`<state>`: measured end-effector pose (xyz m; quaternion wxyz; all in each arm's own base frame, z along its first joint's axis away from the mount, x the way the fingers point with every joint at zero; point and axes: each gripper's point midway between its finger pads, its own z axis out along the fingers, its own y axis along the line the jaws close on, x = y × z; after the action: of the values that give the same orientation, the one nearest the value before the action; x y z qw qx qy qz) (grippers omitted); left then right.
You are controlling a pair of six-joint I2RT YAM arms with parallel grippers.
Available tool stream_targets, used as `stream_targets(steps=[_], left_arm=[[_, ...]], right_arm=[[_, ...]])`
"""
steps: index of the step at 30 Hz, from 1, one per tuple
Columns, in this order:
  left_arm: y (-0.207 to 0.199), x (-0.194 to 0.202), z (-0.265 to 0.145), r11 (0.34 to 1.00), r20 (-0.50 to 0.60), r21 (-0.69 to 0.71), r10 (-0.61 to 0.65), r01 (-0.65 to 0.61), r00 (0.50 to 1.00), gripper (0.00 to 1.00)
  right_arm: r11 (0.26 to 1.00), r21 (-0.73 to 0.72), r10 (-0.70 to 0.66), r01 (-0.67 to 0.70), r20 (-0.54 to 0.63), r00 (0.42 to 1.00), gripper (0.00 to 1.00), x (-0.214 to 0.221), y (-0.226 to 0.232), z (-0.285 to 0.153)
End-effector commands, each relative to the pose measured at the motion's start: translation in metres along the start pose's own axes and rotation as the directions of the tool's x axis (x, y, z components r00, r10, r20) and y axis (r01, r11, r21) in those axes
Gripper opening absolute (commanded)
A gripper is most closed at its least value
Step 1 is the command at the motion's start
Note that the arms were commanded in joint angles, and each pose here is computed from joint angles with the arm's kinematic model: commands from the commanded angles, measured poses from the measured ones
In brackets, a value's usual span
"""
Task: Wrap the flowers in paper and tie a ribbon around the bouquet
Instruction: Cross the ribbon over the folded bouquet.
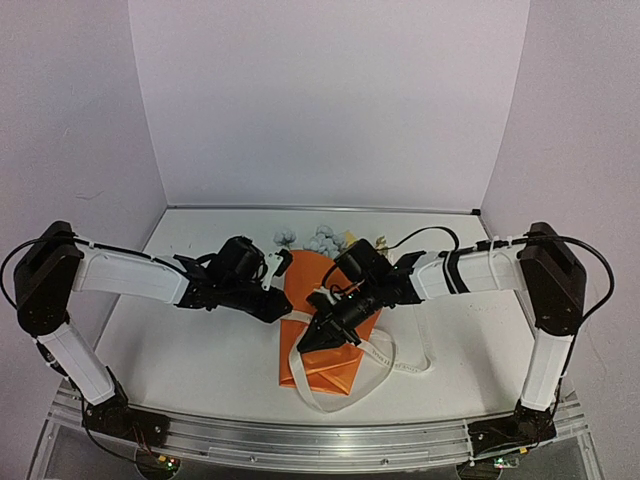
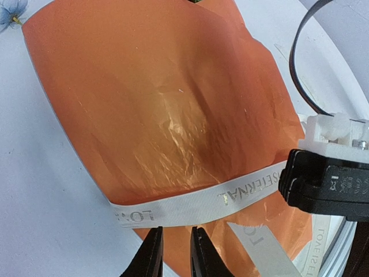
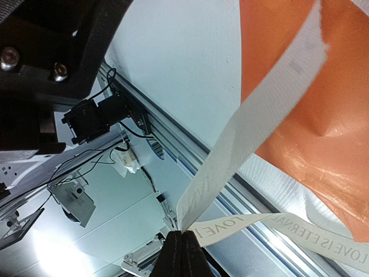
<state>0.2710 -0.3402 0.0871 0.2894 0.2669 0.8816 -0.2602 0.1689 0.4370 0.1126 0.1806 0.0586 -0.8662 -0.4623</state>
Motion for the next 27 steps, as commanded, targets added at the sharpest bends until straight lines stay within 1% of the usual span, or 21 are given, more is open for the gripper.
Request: stream_targets(steps=[1, 10, 21, 23, 27], left_arm=[[-0.001, -0.011, -0.010, 1.000, 0.046, -0.003, -0.001, 0.001, 0.999, 0.18], [0.004, -0.010, -0.017, 1.000, 0.056, -0.015, -0.009, 0.009, 0.998, 0.18], [0.006, -0.013, -0.017, 1.000, 0.062, -0.011, -0.014, 0.015, 0.998, 0.19], [0.006, -0.015, -0.017, 1.000, 0.061, -0.008, -0.016, 0.016, 0.998, 0.19], [0.004, -0.019, -0.017, 0.999, 0.060, 0.011, -0.031, 0.030, 0.998, 0.19]], right_arm=[[1.000, -0.015, 0.003, -0.003, 0.013, 1.000, 0.00, -0.010, 0.005, 0.006], [0.998, -0.002, 0.064, -0.064, 0.076, 0.995, 0.00, -0.045, -0.006, 0.004], [0.995, 0.017, 0.093, -0.097, 0.147, 0.985, 0.00, -0.078, -0.014, -0.007], [0.995, 0.037, 0.090, -0.097, 0.158, 0.983, 0.00, -0.083, -0.017, -0.008], [0.986, 0.141, 0.071, -0.094, 0.161, 0.984, 0.00, -0.080, -0.029, -0.019]])
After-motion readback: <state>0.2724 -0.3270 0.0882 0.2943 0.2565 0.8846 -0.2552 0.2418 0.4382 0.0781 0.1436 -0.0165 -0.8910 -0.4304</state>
